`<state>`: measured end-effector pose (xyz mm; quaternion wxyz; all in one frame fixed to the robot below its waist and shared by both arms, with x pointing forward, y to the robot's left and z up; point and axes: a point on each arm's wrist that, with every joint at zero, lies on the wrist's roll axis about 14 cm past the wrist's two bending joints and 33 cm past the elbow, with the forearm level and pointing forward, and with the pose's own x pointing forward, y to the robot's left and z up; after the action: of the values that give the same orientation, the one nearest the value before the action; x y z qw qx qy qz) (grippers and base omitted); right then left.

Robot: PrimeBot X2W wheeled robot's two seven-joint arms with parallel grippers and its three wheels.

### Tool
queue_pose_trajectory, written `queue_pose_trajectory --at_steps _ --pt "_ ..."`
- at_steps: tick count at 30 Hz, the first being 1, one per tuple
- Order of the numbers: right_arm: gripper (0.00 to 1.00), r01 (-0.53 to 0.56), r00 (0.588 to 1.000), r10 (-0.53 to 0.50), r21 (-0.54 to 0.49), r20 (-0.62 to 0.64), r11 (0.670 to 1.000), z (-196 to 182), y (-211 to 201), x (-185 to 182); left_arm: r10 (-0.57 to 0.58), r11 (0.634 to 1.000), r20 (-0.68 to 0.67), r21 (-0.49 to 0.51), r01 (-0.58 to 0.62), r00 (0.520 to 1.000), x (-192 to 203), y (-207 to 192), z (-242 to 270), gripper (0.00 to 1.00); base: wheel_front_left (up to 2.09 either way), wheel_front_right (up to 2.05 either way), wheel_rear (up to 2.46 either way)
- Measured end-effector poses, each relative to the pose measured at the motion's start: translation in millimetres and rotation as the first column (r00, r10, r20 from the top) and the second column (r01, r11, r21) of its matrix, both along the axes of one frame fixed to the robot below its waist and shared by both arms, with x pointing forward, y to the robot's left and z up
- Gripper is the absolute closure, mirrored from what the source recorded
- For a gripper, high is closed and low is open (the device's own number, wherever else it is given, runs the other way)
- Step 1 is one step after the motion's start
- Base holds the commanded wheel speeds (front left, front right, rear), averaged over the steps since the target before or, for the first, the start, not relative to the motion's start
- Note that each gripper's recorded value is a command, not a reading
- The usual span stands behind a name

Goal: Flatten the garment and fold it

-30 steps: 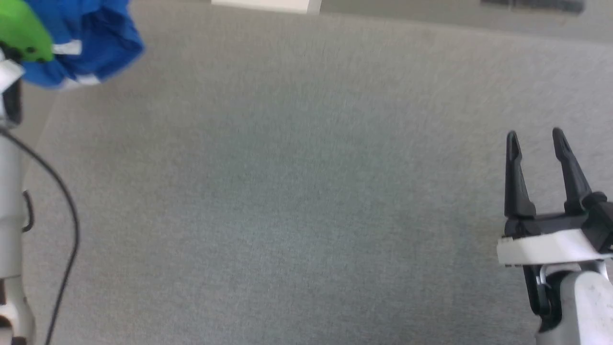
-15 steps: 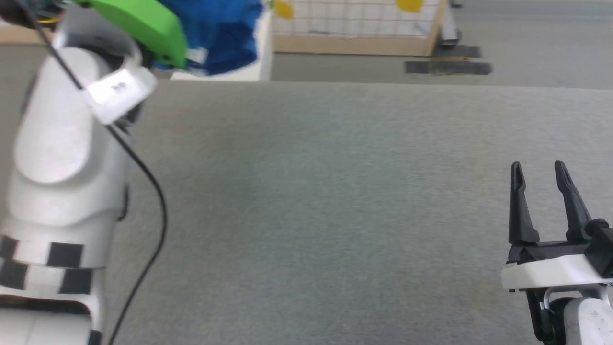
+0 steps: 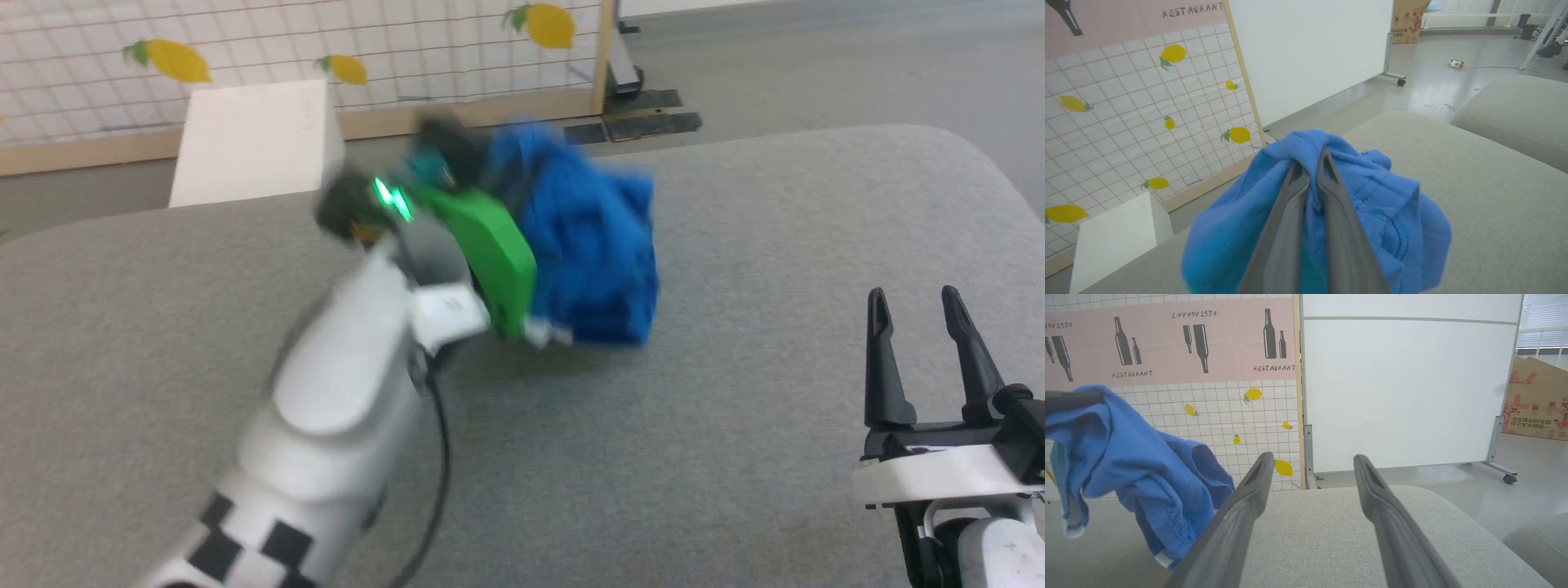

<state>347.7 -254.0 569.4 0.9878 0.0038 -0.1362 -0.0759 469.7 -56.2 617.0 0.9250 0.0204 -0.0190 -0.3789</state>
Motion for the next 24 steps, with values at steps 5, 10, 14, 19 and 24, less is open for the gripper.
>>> queue_pose_trajectory --at_steps 5,10,14,19,24 --pt "0.00 0.029 1.000 -0.029 -0.001 -0.010 1.000 -2.8 -8.2 -8.6 -0.030 0.983 -0.312 0.164 0.084 0.950 -34.7 -16.6 -108.7 1.00 0.00 0.00 0.00" --pt "0.00 0.036 0.999 -0.036 0.000 -0.030 0.999 -8.9 -10.1 -9.6 0.017 0.921 -0.599 0.321 0.220 0.801 -88.9 -10.4 -204.1 1.00 0.00 0.00 0.00" --pt "0.00 0.031 0.999 -0.031 0.001 -0.038 1.000 -11.4 -8.2 -8.7 0.018 0.896 -0.676 0.338 0.288 0.737 -108.3 -14.0 -220.6 1.00 0.00 0.00 0.00" --pt "0.00 0.016 0.999 -0.016 0.003 -0.039 1.000 -12.0 -3.5 -6.3 0.008 0.922 -0.651 0.298 0.247 0.759 -101.2 -16.2 -211.4 0.00 0.00 0.00 0.00" --pt "0.00 -0.001 1.000 0.001 0.002 -0.028 1.000 -8.7 1.2 -3.6 0.015 0.993 -0.447 0.112 0.039 0.894 -60.5 -14.1 -152.9 0.00 0.00 0.00 0.00"
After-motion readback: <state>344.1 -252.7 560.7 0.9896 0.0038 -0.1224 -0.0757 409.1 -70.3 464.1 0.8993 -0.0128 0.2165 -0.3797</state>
